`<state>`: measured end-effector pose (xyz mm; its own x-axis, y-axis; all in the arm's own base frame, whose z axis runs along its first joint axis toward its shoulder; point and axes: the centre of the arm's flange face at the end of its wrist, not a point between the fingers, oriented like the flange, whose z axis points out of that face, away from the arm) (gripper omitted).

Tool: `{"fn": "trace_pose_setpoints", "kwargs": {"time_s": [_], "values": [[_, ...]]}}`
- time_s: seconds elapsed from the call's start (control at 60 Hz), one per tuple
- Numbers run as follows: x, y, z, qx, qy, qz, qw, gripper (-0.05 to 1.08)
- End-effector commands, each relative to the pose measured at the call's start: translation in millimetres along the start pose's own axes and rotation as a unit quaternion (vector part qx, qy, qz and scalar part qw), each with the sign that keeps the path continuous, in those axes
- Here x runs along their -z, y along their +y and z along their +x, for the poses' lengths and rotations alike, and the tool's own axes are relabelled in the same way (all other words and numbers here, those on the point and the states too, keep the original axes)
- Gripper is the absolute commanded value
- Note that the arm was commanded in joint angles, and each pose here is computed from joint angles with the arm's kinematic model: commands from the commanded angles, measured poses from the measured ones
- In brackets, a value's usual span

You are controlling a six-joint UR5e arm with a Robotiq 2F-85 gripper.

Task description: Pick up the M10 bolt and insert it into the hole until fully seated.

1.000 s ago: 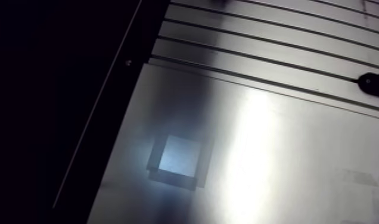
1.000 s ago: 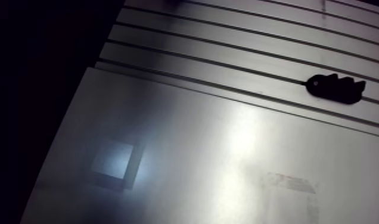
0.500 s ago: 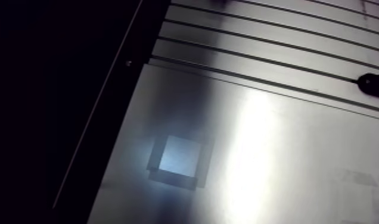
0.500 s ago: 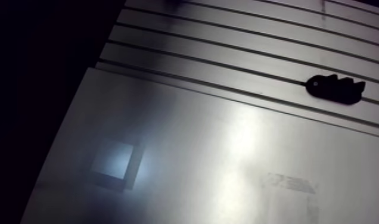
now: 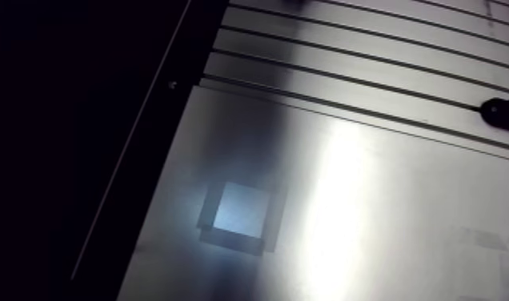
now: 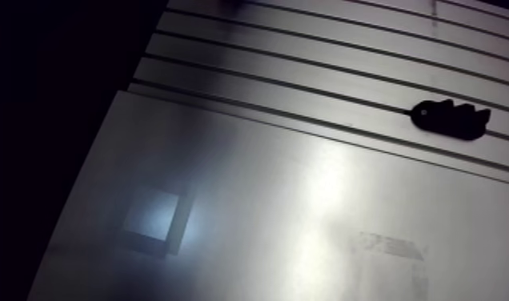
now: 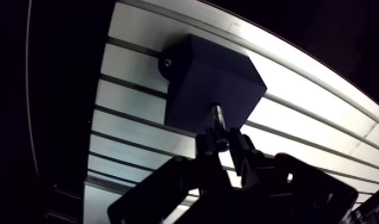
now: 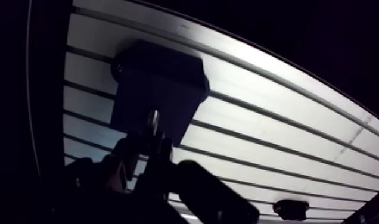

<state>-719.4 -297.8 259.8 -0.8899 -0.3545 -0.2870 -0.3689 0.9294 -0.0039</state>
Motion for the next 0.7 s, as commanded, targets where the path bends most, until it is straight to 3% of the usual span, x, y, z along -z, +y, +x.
{"fn": "trace_pose_setpoints", "kwargs": {"time_s": [0.017,0.7], "values": [[-2.3,-0.1,0.5,0.000,-0.002,0.0007,1.000,1.08],[-14.2,2.1,3.4,-0.001,-0.011,0.0032,1.000,1.08]]}}
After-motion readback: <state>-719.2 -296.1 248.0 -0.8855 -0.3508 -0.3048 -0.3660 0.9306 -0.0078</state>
